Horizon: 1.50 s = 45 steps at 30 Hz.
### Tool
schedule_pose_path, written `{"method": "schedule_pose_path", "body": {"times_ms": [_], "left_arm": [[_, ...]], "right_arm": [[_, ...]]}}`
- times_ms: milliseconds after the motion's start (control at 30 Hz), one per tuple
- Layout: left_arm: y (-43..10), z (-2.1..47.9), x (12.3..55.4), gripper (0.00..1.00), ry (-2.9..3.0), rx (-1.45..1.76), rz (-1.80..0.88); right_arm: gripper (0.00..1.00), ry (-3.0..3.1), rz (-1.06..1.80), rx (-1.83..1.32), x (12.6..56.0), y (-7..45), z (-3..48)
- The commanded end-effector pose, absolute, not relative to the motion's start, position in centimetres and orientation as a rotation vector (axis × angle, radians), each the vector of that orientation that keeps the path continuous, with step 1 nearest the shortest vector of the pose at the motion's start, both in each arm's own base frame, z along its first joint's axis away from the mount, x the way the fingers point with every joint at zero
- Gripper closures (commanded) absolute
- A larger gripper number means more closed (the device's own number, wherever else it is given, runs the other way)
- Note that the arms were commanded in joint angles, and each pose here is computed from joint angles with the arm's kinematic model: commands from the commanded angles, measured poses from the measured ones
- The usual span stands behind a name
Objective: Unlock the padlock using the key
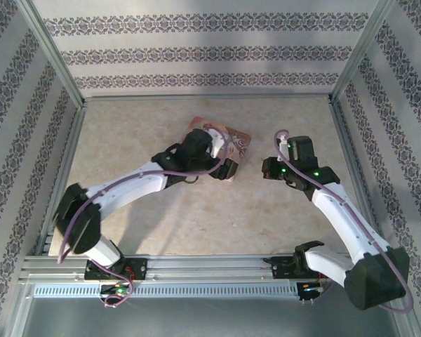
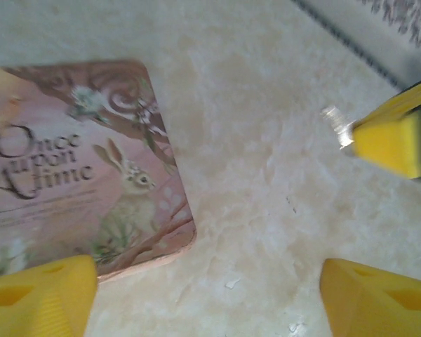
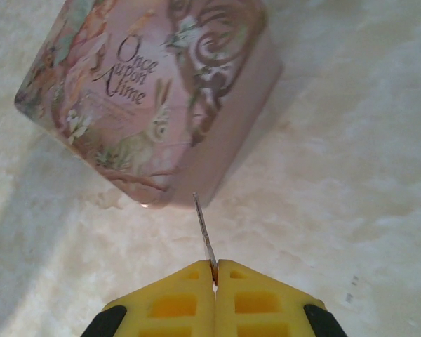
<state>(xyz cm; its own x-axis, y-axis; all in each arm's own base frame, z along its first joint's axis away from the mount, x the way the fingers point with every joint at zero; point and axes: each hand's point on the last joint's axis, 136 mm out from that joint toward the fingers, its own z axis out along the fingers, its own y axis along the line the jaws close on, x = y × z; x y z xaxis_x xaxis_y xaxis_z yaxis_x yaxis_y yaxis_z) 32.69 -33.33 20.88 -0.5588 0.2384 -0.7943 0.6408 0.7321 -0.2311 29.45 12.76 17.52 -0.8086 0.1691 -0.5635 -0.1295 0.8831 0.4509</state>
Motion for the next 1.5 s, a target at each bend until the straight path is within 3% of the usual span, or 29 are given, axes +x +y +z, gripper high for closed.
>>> {"method": "schedule_pose_path", "body": {"times_ms": [0,133,367,600,1133,1467], "left_arm": [[-30.1,21.8,33.5,0.09,2.059,0.543,-0.55],[-26.5,21.4,32.5,0.0,2.021,0.449,-0.487],[-21.3,19.2,30.9,0.01,2.011,0.297,-0.445],[-19.6,16.2,30.3,0.0,2.07,0.144,-0.829],[-23.1,11.4,32.2,0.27,2.181,0.206,-1.045],[-24.3,9.2,34.1,0.3,2.163,0.253,-1.057]], "right_arm": [[1.0,2.373,0.734,-0.061,30.7,15.9,19.5],[1.0,2.382,0.789,-0.136,31.8,18.9,19.5],[1.0,2.36,0.953,-0.183,34.1,23.6,19.9],[1.0,2.405,1.07,-0.18,35.9,26.4,17.9],[1.0,2.478,1.121,-0.166,37.5,27.3,13.1],[1.0,2.525,1.096,-0.159,36.7,26.5,10.6]]}}
